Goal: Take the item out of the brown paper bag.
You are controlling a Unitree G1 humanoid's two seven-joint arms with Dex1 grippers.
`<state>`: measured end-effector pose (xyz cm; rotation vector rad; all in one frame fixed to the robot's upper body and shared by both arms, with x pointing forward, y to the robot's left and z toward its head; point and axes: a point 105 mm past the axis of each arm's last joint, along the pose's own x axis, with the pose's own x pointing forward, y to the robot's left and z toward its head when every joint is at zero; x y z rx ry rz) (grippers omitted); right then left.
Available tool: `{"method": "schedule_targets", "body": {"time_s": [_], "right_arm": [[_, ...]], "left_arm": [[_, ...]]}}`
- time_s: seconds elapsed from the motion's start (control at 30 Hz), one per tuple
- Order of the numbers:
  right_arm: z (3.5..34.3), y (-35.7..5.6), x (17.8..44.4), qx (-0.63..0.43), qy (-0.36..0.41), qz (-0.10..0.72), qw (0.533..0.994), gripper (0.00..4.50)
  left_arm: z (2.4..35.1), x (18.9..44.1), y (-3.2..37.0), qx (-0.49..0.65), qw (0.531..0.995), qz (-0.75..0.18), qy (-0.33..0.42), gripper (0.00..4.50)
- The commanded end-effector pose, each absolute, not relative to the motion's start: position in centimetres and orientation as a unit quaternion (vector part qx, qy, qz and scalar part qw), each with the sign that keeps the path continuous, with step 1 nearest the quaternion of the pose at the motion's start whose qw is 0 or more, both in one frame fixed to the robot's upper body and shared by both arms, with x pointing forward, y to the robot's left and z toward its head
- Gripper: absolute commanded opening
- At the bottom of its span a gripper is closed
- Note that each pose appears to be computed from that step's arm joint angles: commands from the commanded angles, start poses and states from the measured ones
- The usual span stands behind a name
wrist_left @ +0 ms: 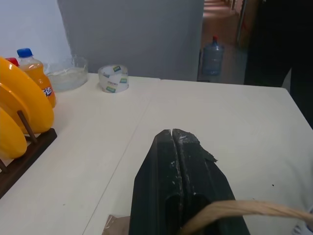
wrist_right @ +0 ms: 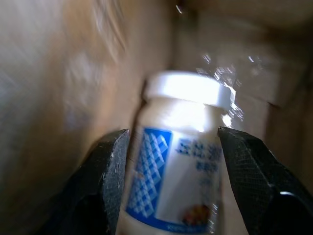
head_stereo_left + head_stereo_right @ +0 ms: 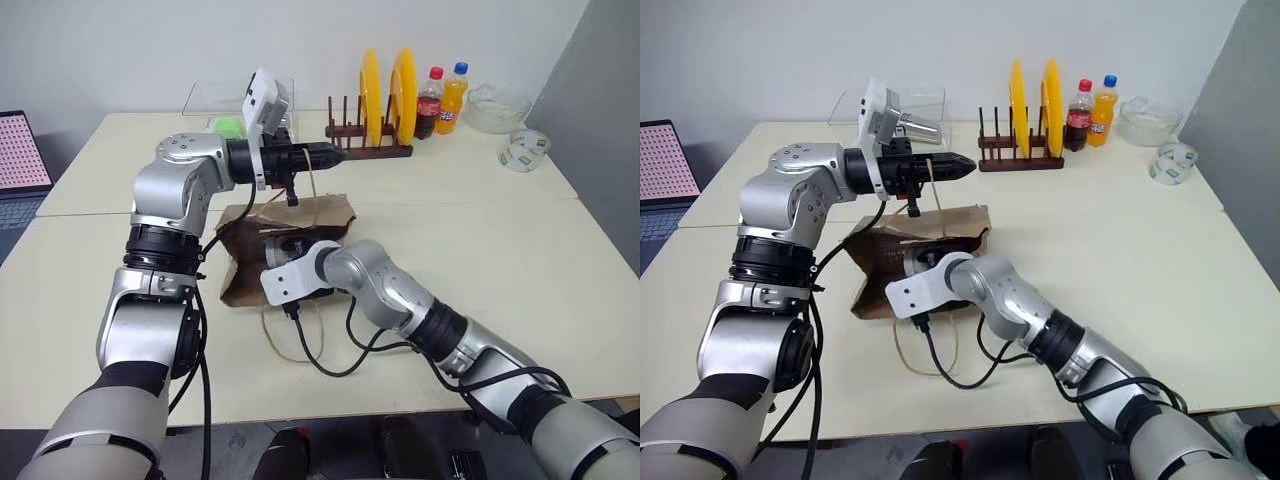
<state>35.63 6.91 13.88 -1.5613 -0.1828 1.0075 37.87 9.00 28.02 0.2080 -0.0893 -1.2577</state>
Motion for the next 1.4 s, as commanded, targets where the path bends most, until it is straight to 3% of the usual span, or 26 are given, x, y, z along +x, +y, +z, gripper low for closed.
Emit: {"method": "schedule_targets", "body": {"time_s": [0.03,0.57,0.87,1.1,1.4], "right_arm": [[14.4,6.0,37.1,-0.682,-0.082,0.41,0.601,3.03],[13.3,4.4,38.2,-0.685,-0.072,0.409,0.599,3.03],[14.8,3.6,39.4,-0.693,-0.096,0.358,0.618,3.03],[13.9,3.6,38.1,-0.669,-0.081,0.389,0.628,3.03],[15.2,4.2,37.1,-0.641,-0.115,0.397,0.647,3.03]], "left_arm": [[30.0,37.5,9.2,0.111,0.803,-0.582,-0.073,0.0],[31.2,39.1,14.1,0.004,0.834,-0.551,-0.012,0.0],[31.3,36.8,12.1,-0.028,0.792,-0.61,0.023,0.0],[31.2,35.5,11.4,-0.04,0.779,-0.625,0.04,0.0],[30.0,33.6,10.1,-0.041,0.757,-0.648,0.076,0.0]]}}
